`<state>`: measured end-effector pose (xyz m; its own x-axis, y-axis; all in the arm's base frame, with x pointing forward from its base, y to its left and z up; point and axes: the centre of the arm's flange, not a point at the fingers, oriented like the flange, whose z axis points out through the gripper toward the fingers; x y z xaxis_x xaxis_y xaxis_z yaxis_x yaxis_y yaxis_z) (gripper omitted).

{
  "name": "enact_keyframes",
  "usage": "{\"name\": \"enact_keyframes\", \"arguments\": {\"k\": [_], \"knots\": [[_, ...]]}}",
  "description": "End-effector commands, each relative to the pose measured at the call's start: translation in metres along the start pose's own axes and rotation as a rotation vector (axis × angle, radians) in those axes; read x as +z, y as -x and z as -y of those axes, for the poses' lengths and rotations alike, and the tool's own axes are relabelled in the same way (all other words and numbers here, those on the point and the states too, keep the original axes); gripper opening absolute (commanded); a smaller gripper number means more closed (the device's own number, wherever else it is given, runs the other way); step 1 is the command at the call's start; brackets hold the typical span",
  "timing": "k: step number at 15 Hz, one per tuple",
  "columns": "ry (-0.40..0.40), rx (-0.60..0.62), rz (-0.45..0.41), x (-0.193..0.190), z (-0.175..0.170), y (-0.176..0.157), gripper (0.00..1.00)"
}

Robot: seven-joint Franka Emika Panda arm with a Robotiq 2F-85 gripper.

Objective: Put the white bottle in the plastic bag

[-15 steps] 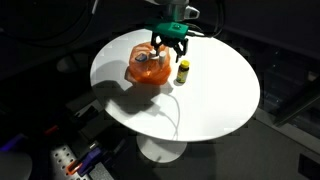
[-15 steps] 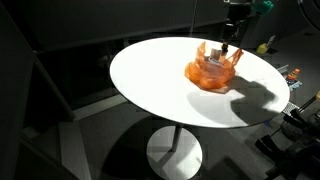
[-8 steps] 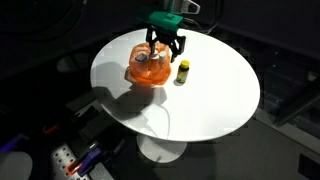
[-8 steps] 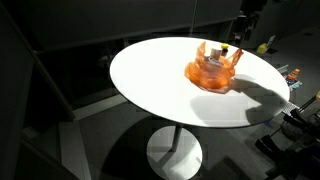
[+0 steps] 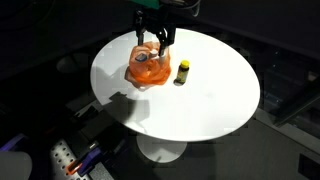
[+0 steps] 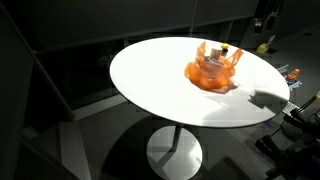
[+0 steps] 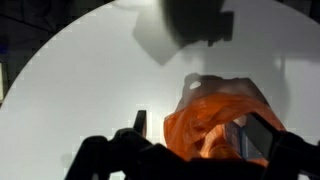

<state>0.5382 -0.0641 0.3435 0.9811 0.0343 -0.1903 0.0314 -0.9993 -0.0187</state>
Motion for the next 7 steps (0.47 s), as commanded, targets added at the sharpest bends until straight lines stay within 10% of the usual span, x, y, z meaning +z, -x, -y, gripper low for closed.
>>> {"name": "enact_keyframes", "arguments": {"k": [1,7], "knots": [[0.001,0.045,-0.02,-0.028,0.003,0.031,1.0],[0.001,0.015,-0.017,-0.022,0.001,0.017,1.0]]}}
